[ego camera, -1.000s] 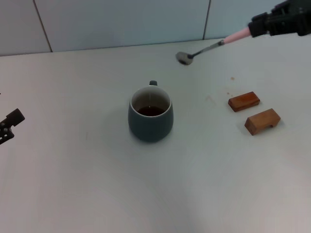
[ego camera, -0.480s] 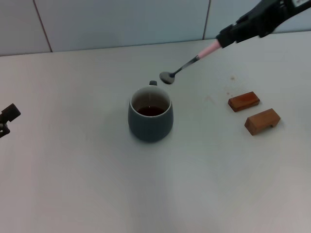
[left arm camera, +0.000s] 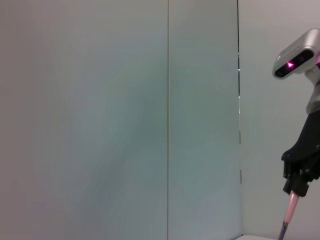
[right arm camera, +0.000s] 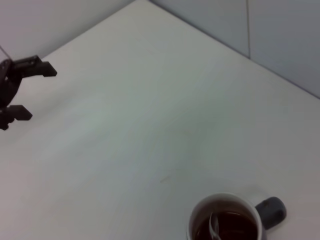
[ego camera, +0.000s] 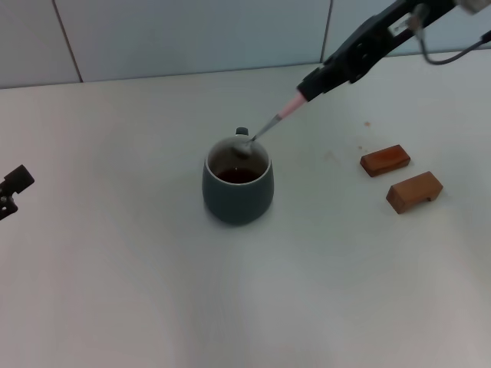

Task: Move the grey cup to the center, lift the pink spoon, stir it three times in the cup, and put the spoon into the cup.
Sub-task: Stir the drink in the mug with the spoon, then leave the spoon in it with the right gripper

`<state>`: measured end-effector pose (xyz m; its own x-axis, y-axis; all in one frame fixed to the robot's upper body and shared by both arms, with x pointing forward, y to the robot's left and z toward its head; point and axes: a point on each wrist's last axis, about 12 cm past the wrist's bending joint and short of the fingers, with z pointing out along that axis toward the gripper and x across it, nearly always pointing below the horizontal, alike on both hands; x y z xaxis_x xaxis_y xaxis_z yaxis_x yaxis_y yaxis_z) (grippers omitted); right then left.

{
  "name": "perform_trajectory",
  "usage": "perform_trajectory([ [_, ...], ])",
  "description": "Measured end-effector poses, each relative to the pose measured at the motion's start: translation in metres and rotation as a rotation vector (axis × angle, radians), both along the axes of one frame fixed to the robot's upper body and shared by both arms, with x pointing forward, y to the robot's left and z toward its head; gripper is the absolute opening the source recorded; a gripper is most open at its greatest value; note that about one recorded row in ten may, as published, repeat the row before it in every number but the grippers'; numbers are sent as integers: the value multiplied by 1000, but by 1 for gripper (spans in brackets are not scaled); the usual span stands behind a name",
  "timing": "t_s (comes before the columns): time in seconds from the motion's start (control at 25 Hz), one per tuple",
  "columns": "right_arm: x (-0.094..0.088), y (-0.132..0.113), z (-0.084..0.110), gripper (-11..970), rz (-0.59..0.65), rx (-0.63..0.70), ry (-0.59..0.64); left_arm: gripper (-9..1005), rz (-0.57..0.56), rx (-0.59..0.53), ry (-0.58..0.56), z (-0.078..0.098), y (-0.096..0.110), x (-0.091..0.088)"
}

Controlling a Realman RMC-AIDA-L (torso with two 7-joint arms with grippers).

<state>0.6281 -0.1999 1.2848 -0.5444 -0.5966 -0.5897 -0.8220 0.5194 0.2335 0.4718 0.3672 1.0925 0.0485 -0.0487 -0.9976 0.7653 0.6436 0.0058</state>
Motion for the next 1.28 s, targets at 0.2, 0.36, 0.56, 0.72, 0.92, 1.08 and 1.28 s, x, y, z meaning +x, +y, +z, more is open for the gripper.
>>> perform_trajectory([
  [0.2, 9, 12, -11, 118, 14, -9, 19, 819, -3, 1, 4, -1, 0, -1],
  [0.36, 15, 19, -18, 118, 21, -14, 34, 819, -15, 8, 13, -2, -1, -2],
  [0.56, 19, 27, -25, 119, 33, -28, 52, 819, -63, 35, 38, -5, -5, -3],
  [0.72, 22, 32, -29, 118, 28, -40, 62, 819, -113, 70, 72, -8, -8, -3],
  [0.92, 25, 39, -30, 118, 34, -57, 69, 819, -168, 135, 152, -15, -11, -2],
  [1.08, 27, 44, -30, 119, 38, -77, 63, 819, -193, 186, 213, -19, -13, 2],
  [1.28, 27, 49, -33, 119, 46, -110, 66, 819, -200, 211, 235, -21, -14, 4],
])
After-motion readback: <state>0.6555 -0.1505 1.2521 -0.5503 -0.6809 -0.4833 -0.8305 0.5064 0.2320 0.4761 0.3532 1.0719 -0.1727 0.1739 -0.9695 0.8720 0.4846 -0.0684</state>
